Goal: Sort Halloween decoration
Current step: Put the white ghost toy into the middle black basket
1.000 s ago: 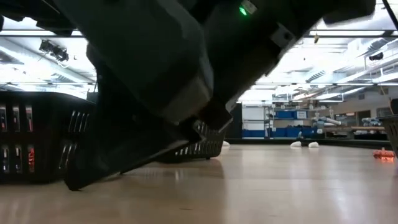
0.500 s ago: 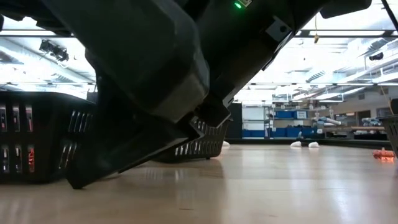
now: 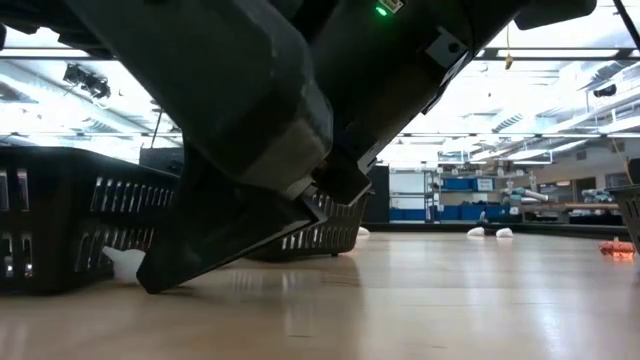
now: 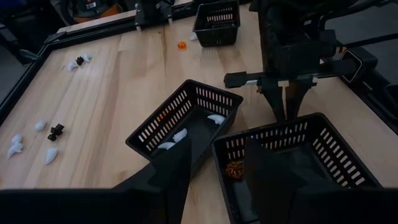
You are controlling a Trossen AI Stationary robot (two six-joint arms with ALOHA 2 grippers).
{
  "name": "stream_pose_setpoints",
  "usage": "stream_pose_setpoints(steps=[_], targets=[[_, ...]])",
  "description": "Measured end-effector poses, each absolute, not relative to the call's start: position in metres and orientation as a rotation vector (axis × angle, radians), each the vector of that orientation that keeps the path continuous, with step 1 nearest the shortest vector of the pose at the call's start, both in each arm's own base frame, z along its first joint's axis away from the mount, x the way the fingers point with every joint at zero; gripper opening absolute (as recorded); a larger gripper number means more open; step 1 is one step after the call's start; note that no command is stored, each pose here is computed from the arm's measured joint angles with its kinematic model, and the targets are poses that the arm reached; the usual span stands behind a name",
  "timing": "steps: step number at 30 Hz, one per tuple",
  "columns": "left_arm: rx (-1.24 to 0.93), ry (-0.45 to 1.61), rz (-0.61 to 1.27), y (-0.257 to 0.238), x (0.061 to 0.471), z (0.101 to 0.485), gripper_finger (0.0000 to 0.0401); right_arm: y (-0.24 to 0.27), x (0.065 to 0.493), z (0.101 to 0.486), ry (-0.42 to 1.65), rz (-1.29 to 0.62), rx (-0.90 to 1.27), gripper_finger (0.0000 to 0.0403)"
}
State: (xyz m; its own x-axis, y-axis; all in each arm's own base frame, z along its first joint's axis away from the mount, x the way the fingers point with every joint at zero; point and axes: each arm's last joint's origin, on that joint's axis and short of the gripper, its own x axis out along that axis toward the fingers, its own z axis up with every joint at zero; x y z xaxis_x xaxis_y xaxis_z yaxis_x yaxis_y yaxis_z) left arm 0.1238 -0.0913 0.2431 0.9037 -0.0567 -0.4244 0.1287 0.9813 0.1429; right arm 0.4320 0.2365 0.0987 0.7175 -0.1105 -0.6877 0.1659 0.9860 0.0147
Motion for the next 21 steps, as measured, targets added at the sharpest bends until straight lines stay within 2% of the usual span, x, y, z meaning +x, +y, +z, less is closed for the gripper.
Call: stream_pose_setpoints(steps=[10,16,21], targets=[[0.170,0.433,-0.097,-0.091,0.124,0.243,0.0155,0.236,0.432,0.099,0.752,-0.169,0.099,0.0005],[0.170,0.432,-0.097,-0.091,0.124,0.243,0.0155,0.235,0.431,0.102,0.750,-0.177,0.107,0.0004],[0.170,0.432,-0.098,-0.091,0.124,0.243,0.0155,0.233,0.428,0.124,0.731,-0.195,0.095,0.0003]])
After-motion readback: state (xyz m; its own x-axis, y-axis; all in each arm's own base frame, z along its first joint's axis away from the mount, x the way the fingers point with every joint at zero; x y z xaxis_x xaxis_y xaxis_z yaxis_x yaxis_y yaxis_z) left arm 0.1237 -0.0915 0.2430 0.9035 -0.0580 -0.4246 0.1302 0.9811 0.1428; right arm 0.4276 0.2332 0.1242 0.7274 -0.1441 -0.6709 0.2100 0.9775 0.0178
